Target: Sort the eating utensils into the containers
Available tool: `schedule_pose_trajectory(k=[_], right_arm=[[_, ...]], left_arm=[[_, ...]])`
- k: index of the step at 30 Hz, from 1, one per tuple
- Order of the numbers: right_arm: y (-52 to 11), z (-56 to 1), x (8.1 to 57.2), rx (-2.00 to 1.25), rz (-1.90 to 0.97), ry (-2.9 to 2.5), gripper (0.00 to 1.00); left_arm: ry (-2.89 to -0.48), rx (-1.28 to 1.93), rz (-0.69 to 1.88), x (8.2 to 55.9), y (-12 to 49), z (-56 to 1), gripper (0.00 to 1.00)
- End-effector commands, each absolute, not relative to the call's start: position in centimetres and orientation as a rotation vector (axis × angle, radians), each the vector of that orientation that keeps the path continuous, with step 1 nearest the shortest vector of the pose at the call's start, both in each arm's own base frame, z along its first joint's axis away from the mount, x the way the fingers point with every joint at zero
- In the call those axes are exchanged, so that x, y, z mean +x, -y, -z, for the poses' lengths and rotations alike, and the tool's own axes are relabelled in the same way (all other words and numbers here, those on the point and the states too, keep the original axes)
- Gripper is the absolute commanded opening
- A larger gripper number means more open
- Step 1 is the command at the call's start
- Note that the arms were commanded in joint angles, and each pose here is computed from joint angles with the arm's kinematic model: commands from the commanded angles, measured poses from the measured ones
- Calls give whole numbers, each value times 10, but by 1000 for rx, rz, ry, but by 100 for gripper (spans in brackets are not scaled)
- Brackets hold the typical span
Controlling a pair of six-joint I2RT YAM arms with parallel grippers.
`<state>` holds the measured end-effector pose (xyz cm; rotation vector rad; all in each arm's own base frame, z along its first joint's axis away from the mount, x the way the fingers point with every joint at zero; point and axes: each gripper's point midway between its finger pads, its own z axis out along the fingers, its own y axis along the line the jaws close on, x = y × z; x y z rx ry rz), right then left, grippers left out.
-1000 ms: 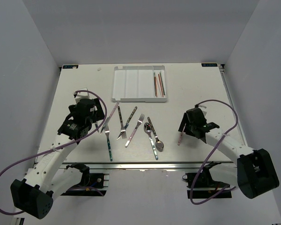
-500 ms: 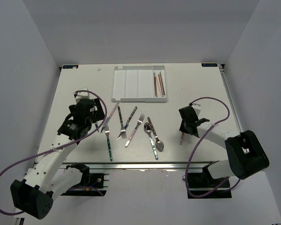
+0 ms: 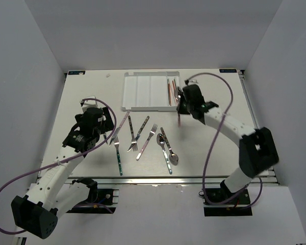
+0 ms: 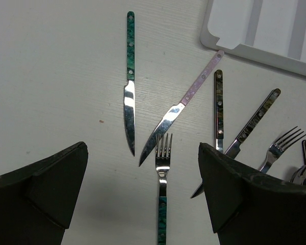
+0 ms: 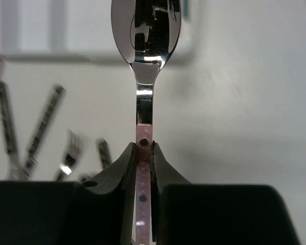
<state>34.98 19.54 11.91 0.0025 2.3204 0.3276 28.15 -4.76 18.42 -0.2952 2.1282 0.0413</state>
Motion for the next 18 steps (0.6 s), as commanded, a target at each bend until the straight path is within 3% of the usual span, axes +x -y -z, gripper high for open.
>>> schedule_pose_trajectory(k=[1,5,8,14,18], right_arm=[[-242,-149,413,-135,-383,-2251,0],[-287,-163,480,-175,-412,-2227,0],[-303,-154,507,-192,-396,-2246,0],[-321,-192,553,-182,-415,-2064,0],[-317,-173,580,-136,-363,-2060,0]], left_arm=[[-2101,-307,-50,281,44,-190,98],[-2112,-306,-58,282,44,-187,98],[-2113,-306,-59,283,44,-187,98],[-2120,-295,-48,283,47,-185,98],[-2115,-296,-45,283,47,-187,98]])
